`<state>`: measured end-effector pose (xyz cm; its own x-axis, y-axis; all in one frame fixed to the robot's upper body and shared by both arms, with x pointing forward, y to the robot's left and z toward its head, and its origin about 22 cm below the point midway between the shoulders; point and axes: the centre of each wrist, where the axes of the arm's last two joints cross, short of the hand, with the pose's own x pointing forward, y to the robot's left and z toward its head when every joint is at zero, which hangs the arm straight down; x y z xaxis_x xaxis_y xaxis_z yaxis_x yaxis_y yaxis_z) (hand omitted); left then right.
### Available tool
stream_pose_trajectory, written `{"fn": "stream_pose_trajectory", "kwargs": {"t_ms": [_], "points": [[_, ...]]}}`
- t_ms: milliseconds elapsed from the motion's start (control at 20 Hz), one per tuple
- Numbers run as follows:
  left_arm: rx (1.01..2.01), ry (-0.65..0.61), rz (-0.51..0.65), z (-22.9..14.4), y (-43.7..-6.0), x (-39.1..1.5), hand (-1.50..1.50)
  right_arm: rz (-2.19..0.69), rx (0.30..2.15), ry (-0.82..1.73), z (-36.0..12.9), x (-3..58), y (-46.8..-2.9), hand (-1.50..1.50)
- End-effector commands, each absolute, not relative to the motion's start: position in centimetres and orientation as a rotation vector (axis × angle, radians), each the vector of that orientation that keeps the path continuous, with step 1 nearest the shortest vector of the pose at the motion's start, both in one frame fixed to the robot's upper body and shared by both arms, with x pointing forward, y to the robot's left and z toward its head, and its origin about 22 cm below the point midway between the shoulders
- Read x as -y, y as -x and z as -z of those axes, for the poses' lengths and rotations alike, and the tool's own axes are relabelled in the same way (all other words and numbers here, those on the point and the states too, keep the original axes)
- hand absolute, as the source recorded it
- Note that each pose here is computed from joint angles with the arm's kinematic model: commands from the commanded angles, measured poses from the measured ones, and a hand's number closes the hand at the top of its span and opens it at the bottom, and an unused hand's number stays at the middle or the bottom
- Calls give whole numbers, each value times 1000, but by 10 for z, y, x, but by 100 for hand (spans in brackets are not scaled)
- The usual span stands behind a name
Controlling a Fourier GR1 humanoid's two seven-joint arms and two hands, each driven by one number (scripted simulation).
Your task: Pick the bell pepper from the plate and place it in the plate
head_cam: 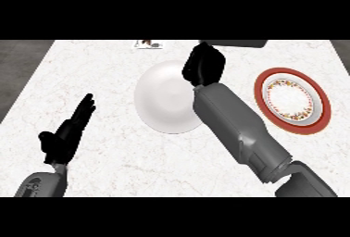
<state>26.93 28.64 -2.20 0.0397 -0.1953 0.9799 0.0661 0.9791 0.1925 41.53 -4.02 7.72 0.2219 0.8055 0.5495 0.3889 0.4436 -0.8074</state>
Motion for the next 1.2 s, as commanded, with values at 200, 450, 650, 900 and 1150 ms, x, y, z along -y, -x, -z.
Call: {"fn": "stream_pose_trajectory", "kwargs": {"t_ms": [200, 450, 650, 900, 1150], "points": [[1547, -89, 193, 17, -282, -284, 0, -131, 1273, 1150, -71, 34, -410, -150], [1532, -92, 208, 14, -279, -279, 0, -41, 1287, 1074, -69, 29, -404, -150], [1541, -112, 189, 21, -269, -294, 0, 143, 1408, 1019, -64, 28, -397, -150], [1528, -129, 163, 24, -264, -287, 0, 350, 1502, 911, -66, 29, -389, -150], [1494, -167, 138, 36, -253, -306, 0, 436, 1573, 807, -45, 34, -354, -150]]}}
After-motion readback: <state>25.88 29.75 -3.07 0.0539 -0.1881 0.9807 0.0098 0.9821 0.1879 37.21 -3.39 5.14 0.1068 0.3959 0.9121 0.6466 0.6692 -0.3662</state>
